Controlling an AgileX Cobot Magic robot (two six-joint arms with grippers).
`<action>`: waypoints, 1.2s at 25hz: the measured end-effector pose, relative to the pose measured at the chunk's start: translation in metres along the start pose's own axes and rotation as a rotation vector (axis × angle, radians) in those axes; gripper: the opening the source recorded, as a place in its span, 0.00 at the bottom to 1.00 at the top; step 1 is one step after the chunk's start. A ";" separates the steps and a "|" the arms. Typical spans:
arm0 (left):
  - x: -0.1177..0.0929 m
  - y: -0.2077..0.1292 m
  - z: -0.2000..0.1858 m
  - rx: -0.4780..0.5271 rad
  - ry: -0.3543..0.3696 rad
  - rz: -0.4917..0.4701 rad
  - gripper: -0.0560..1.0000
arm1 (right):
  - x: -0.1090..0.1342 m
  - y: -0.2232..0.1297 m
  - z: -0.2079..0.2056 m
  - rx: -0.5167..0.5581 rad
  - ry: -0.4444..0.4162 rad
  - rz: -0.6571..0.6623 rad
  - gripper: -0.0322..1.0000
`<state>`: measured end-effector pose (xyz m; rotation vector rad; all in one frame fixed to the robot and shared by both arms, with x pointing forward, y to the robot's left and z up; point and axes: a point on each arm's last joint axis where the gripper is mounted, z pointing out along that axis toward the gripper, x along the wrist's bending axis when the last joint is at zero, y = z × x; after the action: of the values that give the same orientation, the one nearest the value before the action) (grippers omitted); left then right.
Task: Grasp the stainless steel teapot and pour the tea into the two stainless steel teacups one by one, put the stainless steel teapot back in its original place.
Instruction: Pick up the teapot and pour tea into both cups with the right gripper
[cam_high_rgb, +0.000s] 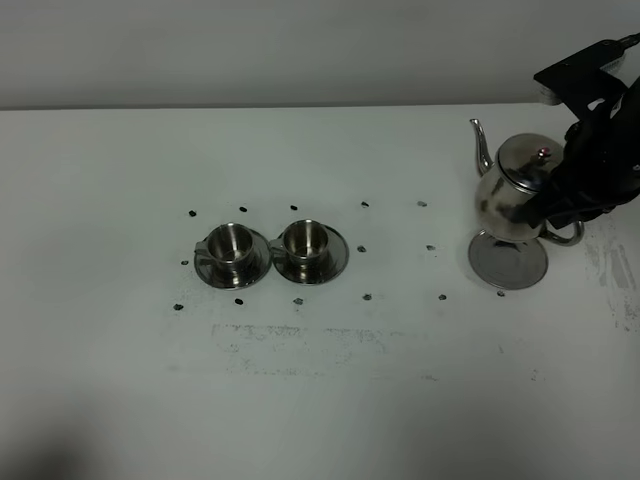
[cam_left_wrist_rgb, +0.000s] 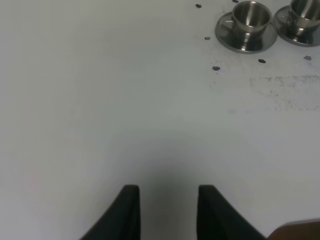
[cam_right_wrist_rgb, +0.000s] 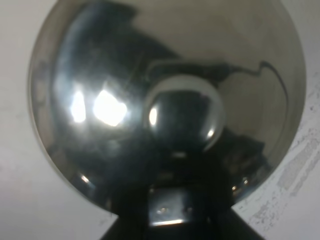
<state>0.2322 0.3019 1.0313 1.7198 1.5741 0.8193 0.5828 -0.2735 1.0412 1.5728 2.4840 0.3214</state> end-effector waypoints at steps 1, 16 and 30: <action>0.000 0.000 0.000 0.000 0.000 0.000 0.33 | 0.001 0.000 -0.001 -0.002 0.002 -0.008 0.23; 0.000 0.000 0.000 0.000 0.000 0.000 0.33 | 0.027 0.058 0.013 -0.029 -0.045 -0.259 0.23; 0.000 0.000 0.000 0.000 0.000 0.000 0.33 | 0.179 0.116 0.002 -0.052 0.068 -0.466 0.23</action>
<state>0.2322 0.3019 1.0313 1.7198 1.5741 0.8193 0.6081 -0.0636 1.0644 0.9336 2.7661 0.3647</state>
